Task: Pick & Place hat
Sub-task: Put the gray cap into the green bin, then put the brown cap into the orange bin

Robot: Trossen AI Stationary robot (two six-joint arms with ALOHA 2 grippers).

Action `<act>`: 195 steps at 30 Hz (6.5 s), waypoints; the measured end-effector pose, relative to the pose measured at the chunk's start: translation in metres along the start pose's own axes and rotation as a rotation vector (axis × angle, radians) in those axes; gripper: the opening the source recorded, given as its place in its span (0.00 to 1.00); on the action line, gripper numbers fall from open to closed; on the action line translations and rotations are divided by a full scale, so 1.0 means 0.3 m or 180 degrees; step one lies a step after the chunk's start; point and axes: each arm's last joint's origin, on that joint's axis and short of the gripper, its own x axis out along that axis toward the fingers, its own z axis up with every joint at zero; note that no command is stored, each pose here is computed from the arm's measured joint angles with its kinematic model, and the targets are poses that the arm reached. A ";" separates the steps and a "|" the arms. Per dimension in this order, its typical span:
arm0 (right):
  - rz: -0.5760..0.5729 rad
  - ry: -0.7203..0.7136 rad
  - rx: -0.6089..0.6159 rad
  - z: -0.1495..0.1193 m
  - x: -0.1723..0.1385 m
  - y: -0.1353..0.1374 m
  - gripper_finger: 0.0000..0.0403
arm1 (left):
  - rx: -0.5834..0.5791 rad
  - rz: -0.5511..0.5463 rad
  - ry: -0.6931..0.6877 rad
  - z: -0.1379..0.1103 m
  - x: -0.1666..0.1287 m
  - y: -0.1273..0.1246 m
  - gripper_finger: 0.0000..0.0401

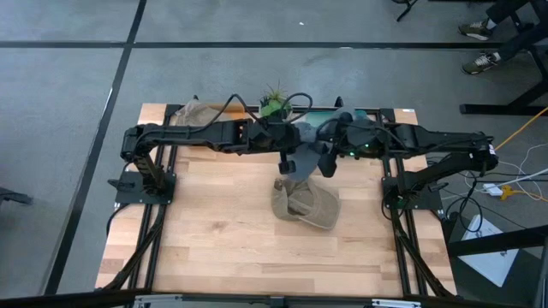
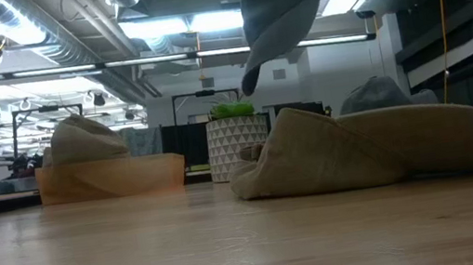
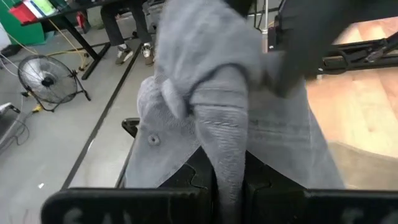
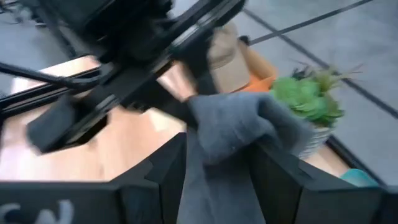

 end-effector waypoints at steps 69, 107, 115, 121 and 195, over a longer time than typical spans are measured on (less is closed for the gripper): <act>-0.1860 0.0250 0.0283 -0.017 -0.069 -0.278 0.01 | -0.0775 -0.0212 0.0689 -0.041 -0.143 -0.023 0.47; -0.1833 0.0867 0.0626 -0.238 0.187 -0.330 0.01 | -0.0807 -0.0201 0.0803 -0.053 -0.143 -0.026 0.48; -0.2270 0.1199 0.0659 -0.280 0.082 -0.346 0.01 | -0.0804 -0.0199 0.0804 -0.054 -0.143 -0.025 0.47; -0.2346 0.1353 0.0808 -0.298 0.039 -0.350 0.05 | -0.0746 -0.0203 0.0802 -0.054 -0.142 -0.025 0.48; 0.1432 0.1791 -0.0075 -0.537 -0.044 0.242 0.47 | 0.0041 -0.1214 0.1374 -0.152 -0.084 -0.211 0.46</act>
